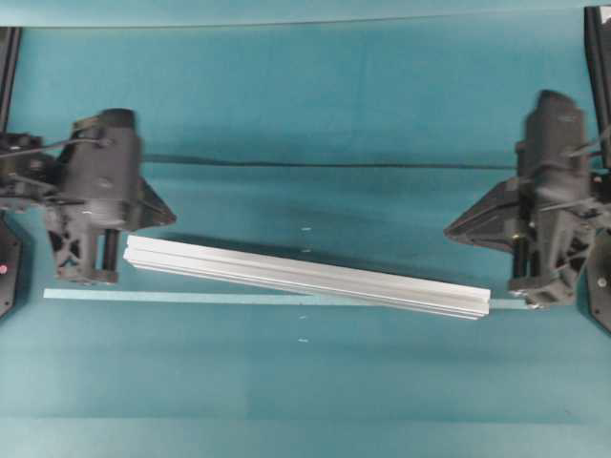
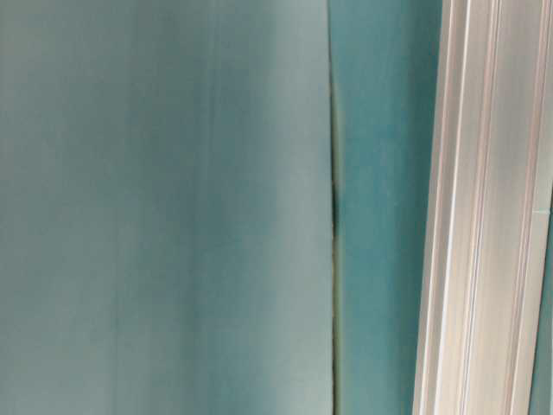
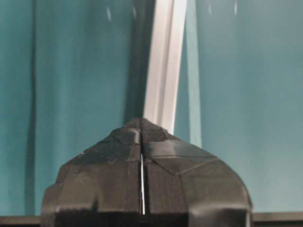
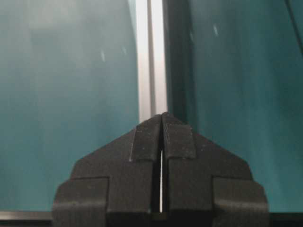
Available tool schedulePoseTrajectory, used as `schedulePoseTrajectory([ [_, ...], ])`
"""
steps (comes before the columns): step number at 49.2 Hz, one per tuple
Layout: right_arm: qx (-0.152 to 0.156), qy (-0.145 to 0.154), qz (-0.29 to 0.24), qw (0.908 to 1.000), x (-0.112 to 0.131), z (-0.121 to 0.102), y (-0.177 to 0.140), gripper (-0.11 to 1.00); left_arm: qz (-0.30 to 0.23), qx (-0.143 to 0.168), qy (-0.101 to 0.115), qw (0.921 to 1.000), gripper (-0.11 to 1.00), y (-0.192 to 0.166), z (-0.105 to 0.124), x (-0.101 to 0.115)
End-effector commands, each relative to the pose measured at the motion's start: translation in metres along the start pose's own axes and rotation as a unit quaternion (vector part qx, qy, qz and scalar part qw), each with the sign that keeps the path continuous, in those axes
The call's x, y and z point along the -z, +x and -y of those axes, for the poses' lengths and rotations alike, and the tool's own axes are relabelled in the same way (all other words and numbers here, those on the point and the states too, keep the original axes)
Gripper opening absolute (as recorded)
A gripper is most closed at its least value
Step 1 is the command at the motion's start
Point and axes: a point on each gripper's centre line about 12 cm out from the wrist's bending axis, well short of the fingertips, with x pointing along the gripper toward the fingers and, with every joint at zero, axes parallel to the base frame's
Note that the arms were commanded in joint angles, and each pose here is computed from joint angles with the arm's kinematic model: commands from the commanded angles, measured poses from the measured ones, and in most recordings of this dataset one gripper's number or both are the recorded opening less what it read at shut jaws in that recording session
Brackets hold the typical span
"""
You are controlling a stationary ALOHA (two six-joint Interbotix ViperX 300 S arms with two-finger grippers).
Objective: Lift the metal rail with both hands.
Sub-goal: 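Move both grippers down over the two ends of the silver rail, then lower both open grippers around the rail ends and close them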
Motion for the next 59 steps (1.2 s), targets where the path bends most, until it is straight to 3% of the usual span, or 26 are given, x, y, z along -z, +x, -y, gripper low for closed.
schedulePoseTrajectory([
  [1,0.007,-0.001,-0.031,0.9995,-0.004,-0.001,0.006,-0.02,0.005,-0.004,0.005,1.0000,-0.06,-0.004,-0.003,-0.013],
  [16,0.028,0.000,-0.132,0.9909,-0.012,-0.002,0.031,0.04,-0.001,-0.003,0.035,0.9994,-0.05,-0.002,-0.003,-0.012],
  [23,0.030,0.005,-0.154,0.9875,-0.012,-0.003,0.039,0.21,-0.006,-0.002,0.035,0.9994,0.06,0.002,-0.003,-0.012],
  [28,0.026,0.011,-0.158,0.9870,-0.012,-0.005,0.042,0.48,-0.014,-0.001,0.034,0.9993,0.26,0.007,-0.003,-0.010],
  [34,0.025,0.007,-0.169,0.9853,-0.008,-0.009,0.048,0.81,-0.028,0.001,0.029,0.9992,0.63,0.014,-0.002,-0.005],
  [39,0.028,0.007,-0.182,0.9829,-0.002,-0.009,0.054,0.98,-0.041,0.004,0.029,0.9987,0.91,0.022,-0.001,0.000],
  [43,0.031,0.008,-0.191,0.9811,0.002,-0.007,0.060,0.99,-0.050,0.006,0.031,0.9983,0.99,0.028,0.000,0.003],
  [59,0.039,0.014,-0.215,0.9757,0.014,-0.004,0.082,0.99,-0.081,0.010,0.022,0.9964,0.96,0.055,0.002,0.021],
])
